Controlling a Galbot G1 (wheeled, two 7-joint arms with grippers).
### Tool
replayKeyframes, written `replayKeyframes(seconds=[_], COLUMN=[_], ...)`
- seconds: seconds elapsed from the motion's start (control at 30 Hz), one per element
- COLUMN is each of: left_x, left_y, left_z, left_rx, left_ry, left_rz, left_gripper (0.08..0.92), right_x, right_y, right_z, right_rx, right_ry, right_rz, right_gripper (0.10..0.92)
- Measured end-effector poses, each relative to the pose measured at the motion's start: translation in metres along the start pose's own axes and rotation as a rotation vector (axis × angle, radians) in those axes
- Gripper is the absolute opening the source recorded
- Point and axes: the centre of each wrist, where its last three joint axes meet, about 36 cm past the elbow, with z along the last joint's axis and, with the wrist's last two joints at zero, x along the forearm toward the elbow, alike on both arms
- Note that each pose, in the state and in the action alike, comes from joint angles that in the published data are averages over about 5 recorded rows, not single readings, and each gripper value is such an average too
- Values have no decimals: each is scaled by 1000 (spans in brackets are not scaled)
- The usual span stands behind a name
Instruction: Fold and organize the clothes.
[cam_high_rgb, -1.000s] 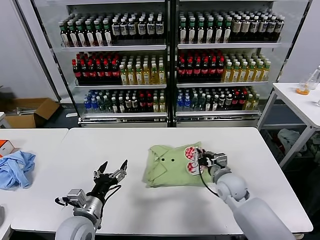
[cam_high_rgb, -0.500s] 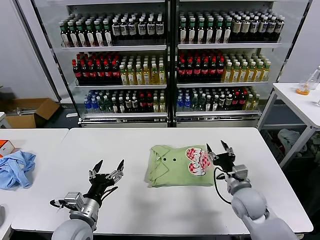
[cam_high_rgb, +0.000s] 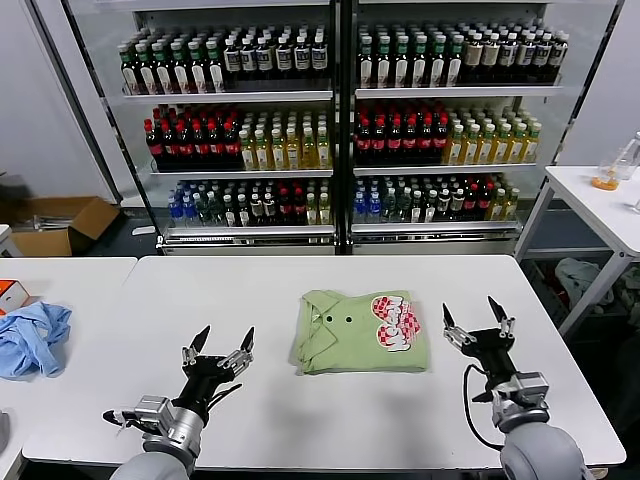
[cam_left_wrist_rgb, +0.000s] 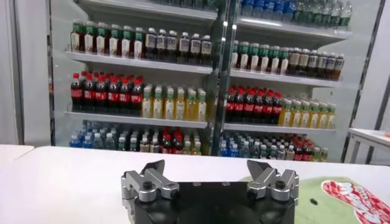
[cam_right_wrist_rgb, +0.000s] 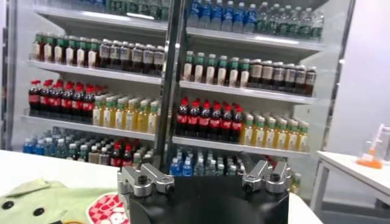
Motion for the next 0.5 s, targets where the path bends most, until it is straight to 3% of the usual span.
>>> replayKeyframes(seconds=[0.5], left_x=[12], left_y=[-7], left_z=[1], left_rx=[-30], left_ry=[3], left_rz=[11], left_gripper=[823], right_x=[32], right_y=[6], right_z=[-4], right_rx=[-39], right_ry=[57], right_rz=[4], right_gripper=[823])
